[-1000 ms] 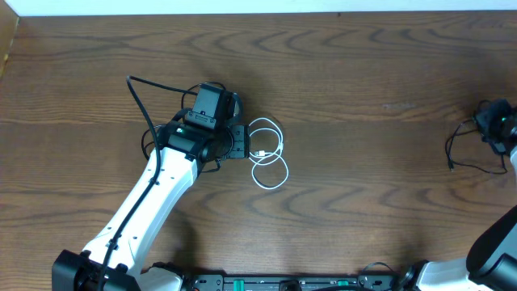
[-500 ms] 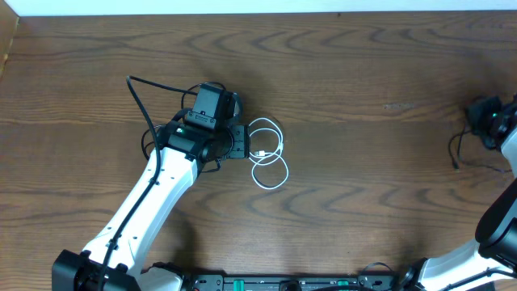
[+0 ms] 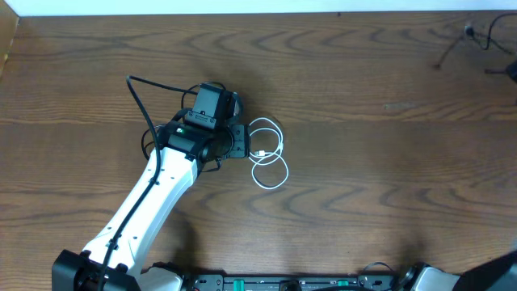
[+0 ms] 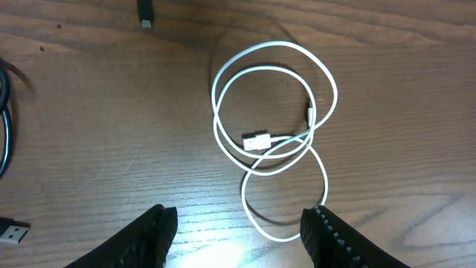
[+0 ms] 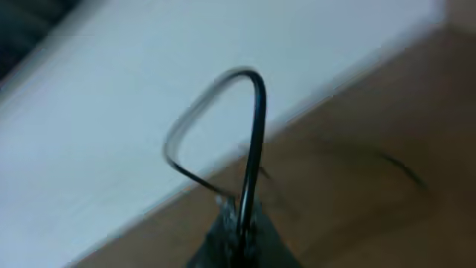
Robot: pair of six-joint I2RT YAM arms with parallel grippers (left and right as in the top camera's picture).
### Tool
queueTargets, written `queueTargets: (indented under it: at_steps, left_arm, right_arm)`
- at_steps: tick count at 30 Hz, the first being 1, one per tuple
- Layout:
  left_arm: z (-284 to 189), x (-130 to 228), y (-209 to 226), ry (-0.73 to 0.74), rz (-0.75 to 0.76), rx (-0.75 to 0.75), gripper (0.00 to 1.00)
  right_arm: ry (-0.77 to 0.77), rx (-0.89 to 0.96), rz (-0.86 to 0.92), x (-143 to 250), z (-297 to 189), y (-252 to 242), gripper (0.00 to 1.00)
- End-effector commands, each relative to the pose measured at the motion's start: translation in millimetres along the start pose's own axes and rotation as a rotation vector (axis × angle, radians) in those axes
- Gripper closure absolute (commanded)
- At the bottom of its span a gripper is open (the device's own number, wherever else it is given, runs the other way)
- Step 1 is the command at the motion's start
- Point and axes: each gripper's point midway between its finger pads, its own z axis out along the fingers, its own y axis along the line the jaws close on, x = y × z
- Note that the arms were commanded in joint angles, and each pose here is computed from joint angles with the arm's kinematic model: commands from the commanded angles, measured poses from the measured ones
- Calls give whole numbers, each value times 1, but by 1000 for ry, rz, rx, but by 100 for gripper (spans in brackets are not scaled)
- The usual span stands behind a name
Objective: Untangle cables
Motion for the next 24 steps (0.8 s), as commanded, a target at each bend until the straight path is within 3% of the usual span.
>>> queueTargets:
  at_steps: [1,4,5,7,10,17,24]
  left_arm:
    - [-4,-1,0,-13,-1,-2,41]
    - [-4,-1,0,-12,-1,-2,41]
    - [-4,-1,0,-12,-1,-2,41]
    - [-4,-1,0,-13,0,-2,41]
    - [-4,-2,0,-16,0,-1,41]
    - [-4,-2,0,-16,0,-1,41]
    - [-4,-2,0,-16,0,-1,41]
  right_arm:
    - [25,412,45,20,-11,-84,89]
    - [86,798,71,49,-50,-149,60]
    - [92,859,80,53,-57,-159,48]
    - [121,894,83,60,-59,-169,39]
    - [143,819,104,64,-49,-161,35]
    - [280,424,185,87,-12,-99,36]
    - [416,261,-17,117,8,-65,36]
